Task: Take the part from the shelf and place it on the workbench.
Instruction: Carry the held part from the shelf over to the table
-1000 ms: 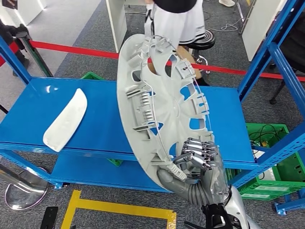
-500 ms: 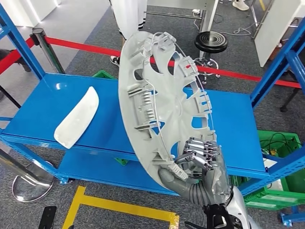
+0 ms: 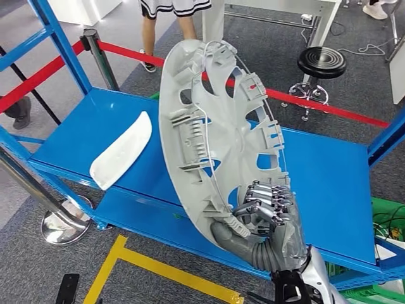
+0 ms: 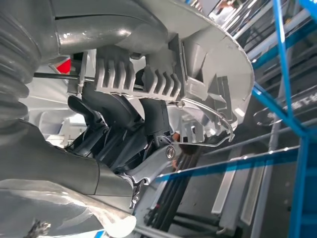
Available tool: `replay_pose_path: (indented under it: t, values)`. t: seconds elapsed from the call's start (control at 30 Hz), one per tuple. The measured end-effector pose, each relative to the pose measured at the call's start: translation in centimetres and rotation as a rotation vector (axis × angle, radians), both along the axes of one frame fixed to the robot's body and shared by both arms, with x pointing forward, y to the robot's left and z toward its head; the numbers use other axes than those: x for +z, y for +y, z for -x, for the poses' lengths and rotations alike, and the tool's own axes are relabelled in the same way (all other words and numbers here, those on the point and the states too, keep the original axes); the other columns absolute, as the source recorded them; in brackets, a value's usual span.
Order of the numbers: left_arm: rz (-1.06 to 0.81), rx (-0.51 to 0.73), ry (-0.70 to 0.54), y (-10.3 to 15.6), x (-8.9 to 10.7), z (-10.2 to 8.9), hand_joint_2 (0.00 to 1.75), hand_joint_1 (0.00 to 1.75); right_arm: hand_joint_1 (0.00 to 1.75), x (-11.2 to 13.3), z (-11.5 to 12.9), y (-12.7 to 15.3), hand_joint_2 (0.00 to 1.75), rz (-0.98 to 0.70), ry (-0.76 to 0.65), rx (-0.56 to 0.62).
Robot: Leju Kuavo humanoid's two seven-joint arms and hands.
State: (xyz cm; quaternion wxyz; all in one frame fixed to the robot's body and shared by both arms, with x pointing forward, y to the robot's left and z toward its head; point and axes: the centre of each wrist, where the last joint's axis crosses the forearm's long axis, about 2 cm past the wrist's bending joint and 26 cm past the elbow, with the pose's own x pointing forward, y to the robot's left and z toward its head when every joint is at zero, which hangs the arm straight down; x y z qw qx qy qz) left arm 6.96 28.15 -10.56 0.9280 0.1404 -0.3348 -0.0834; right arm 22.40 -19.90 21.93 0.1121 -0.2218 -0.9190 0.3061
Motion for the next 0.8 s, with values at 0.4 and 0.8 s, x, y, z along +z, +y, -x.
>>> replay_pose_path:
  t: [0.4, 0.8]
  values:
    - [0.001, -0.006, -0.005, -0.17, 0.07, -0.38, 1.75, 0.0, 1.75, 0.13, -0.07, 0.2, 1.75, 0.009, 0.01, 0.008]
    - [0.003, -0.014, -0.005, -0.36, 0.08, -0.43, 1.75, 0.0, 1.75, 0.47, -0.26, 0.51, 1.75, 0.018, 0.001, 0.023]
